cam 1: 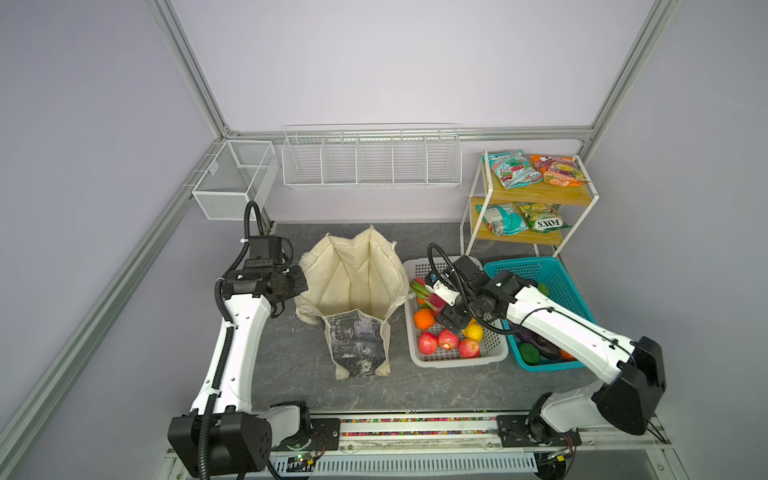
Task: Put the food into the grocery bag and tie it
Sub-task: 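Release the handle, move the right gripper over the fruit basket while the left holds, then lower the right gripper onto the pink dragon fruit and close on it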
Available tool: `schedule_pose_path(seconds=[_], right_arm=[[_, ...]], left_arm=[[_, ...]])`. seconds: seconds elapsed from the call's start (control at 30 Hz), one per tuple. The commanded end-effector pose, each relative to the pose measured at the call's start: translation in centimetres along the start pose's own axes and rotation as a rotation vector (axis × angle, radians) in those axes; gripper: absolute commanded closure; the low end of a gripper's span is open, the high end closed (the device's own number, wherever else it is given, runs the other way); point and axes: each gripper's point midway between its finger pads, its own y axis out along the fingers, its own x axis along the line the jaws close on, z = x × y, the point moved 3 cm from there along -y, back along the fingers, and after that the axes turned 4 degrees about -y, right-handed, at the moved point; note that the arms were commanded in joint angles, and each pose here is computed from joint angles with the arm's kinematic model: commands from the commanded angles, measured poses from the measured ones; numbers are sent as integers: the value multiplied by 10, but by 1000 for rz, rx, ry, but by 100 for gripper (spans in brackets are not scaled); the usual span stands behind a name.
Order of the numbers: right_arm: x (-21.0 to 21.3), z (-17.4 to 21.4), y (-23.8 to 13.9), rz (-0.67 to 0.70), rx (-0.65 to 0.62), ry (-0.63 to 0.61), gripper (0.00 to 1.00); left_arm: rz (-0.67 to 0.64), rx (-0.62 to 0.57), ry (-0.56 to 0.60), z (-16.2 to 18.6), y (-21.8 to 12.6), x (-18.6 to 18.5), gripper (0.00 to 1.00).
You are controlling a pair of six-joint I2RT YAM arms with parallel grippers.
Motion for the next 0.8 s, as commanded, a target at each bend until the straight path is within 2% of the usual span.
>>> schedule_pose_path(seconds=[0.0, 0.5, 0.77], right_arm=[[0, -6, 11, -38, -14, -39, 11], [-21, -18, 32, -32, 98, -102, 11], [-24, -15, 16, -34, 67, -91, 12]], left_arm=[[1, 0, 13, 3, -3, 2, 100], [5, 3, 20, 3, -3, 1, 100], [5, 4, 22, 3, -3, 1, 100]])
